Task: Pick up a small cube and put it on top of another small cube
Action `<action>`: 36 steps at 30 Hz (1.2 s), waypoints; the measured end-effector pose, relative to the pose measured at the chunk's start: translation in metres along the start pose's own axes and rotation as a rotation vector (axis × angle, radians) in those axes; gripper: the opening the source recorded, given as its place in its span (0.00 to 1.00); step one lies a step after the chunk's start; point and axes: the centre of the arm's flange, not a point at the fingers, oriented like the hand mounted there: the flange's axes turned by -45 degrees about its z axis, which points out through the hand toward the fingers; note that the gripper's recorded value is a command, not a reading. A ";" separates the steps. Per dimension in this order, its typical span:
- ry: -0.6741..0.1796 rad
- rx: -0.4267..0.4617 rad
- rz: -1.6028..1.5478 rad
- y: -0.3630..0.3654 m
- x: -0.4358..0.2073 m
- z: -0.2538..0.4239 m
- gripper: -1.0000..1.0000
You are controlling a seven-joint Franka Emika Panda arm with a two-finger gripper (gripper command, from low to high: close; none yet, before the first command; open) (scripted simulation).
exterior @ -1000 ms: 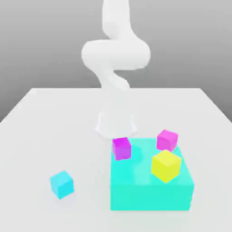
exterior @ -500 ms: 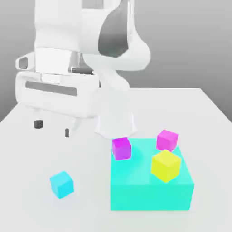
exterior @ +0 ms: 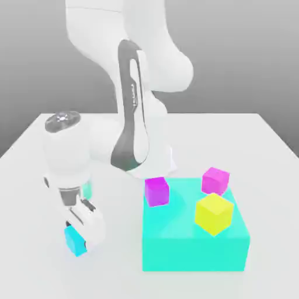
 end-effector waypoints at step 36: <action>-0.003 0.004 -0.916 -0.083 -0.167 -0.177 0.00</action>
